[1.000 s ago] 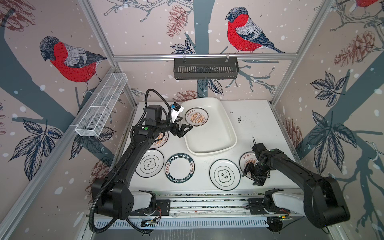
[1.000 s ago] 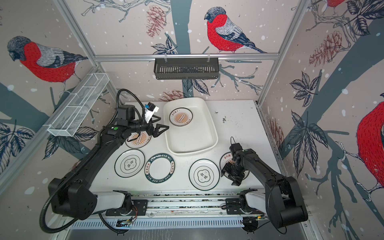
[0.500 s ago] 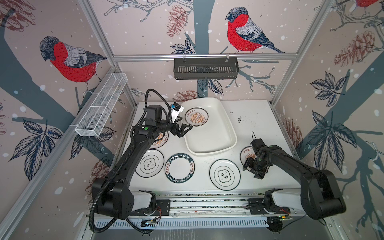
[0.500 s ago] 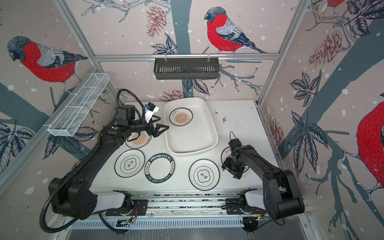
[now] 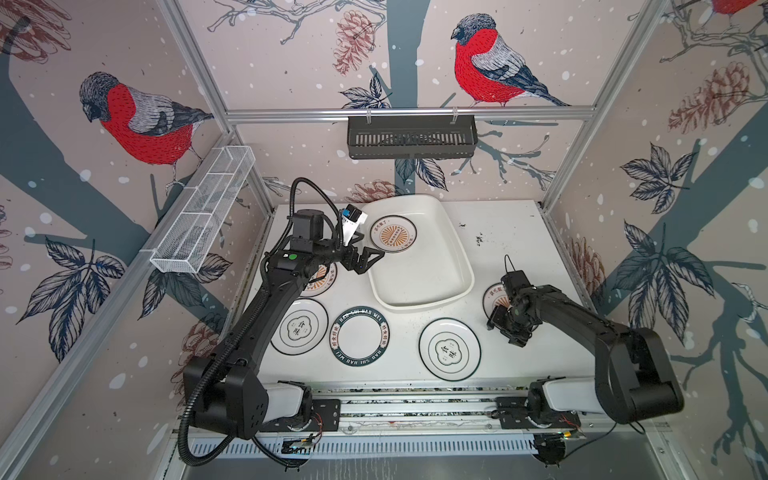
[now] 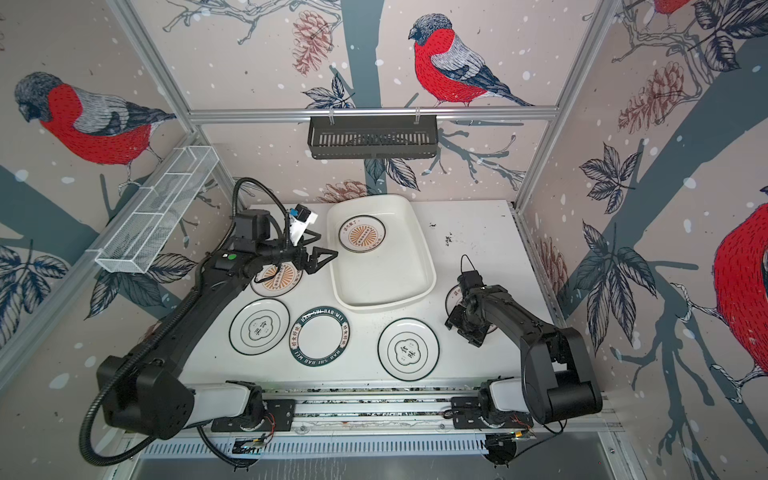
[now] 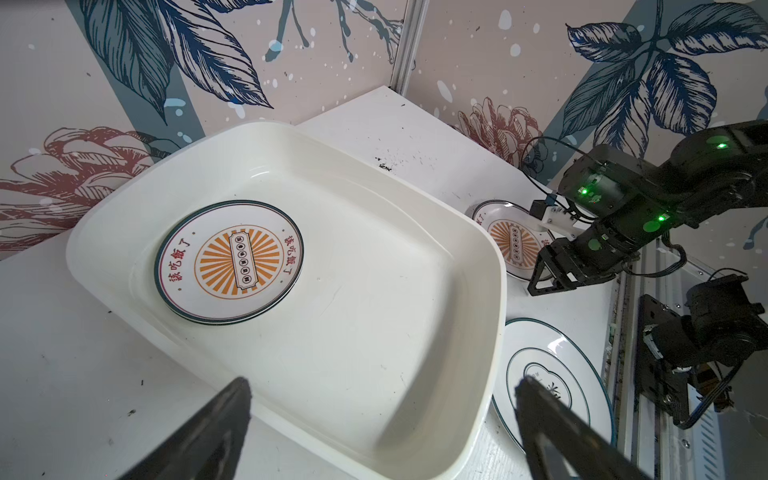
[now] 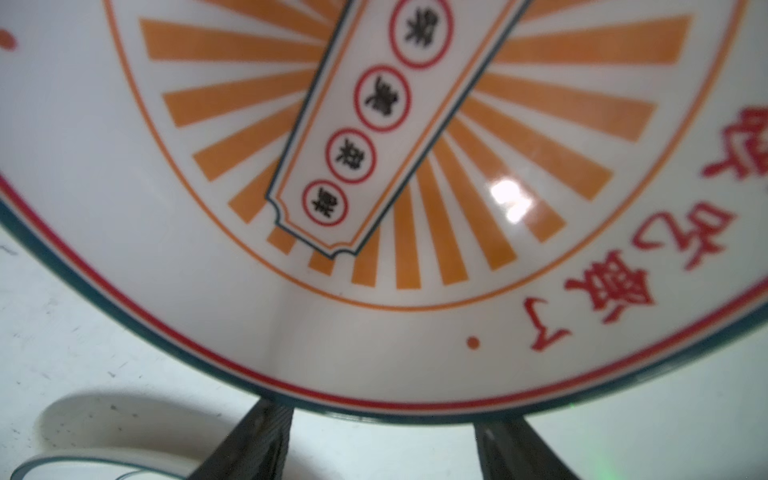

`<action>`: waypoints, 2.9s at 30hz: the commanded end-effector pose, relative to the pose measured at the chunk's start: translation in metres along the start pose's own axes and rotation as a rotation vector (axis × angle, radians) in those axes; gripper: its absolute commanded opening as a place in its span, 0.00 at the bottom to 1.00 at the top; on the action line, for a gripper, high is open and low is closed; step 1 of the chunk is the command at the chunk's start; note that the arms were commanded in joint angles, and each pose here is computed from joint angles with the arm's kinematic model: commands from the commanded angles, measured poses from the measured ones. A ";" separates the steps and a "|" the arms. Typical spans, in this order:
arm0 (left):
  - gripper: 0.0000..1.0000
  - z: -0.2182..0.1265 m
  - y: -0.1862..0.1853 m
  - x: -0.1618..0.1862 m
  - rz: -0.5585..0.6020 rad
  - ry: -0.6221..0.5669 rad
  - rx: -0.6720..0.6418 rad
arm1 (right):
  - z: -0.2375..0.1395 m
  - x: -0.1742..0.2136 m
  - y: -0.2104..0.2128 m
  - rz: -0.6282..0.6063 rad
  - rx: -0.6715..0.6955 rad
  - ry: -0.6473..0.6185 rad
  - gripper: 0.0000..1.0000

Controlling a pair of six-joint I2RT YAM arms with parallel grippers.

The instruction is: Place the plates into the plastic bin on the countertop

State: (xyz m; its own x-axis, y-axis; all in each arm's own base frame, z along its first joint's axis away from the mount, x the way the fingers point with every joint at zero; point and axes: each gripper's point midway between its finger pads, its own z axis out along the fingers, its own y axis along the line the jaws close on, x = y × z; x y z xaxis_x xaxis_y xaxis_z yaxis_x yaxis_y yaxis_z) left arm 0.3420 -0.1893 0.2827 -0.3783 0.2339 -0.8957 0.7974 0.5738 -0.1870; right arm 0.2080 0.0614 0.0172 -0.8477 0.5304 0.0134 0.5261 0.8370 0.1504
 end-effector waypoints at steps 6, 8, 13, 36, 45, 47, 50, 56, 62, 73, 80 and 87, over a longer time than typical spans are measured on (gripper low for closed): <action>0.98 -0.002 -0.002 -0.010 0.033 -0.029 0.003 | 0.001 -0.025 0.010 -0.052 -0.008 -0.078 0.69; 0.98 -0.002 -0.002 -0.010 0.035 -0.030 0.003 | 0.001 -0.028 0.010 -0.061 -0.005 -0.083 0.69; 0.98 -0.002 -0.002 -0.010 0.037 -0.028 0.002 | -0.003 -0.034 0.012 -0.066 -0.009 -0.099 0.69; 0.99 -0.006 -0.011 -0.009 0.049 -0.016 0.025 | -0.068 -0.046 -0.013 0.170 -0.355 -0.257 0.67; 0.98 -0.008 -0.013 -0.010 0.054 -0.024 0.022 | -0.081 -0.068 -0.056 0.341 -0.455 -0.418 0.65; 0.98 -0.007 -0.014 -0.009 0.053 -0.026 0.028 | -0.081 -0.070 -0.058 0.386 -0.490 -0.438 0.64; 0.98 -0.008 -0.014 -0.011 0.051 -0.028 0.028 | -0.079 -0.072 -0.063 0.429 -0.504 -0.438 0.64; 0.98 -0.007 -0.013 -0.010 0.047 -0.024 0.030 | -0.077 -0.083 -0.064 0.460 -0.563 -0.491 0.63; 0.98 -0.007 -0.012 -0.011 0.050 -0.029 0.017 | -0.061 -0.083 -0.065 0.457 -0.571 -0.464 0.61; 0.98 -0.005 -0.010 -0.009 0.052 -0.021 0.012 | -0.041 -0.082 -0.061 0.469 -0.609 -0.419 0.54; 0.98 -0.005 -0.008 -0.008 0.051 -0.020 0.009 | -0.034 -0.086 -0.061 0.484 -0.649 -0.441 0.46; 0.98 -0.004 -0.008 -0.007 0.047 -0.017 0.007 | -0.031 -0.093 -0.061 0.489 -0.672 -0.466 0.38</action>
State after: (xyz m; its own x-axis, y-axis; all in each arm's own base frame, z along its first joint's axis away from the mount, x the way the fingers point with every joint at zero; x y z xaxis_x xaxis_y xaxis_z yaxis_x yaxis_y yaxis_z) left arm 0.3368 -0.1907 0.2899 -0.3575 0.2411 -0.9022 0.8054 0.5686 -0.1672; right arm 0.2430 -0.0382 0.0303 -0.3685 0.9226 -0.1136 0.5822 0.3243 0.7456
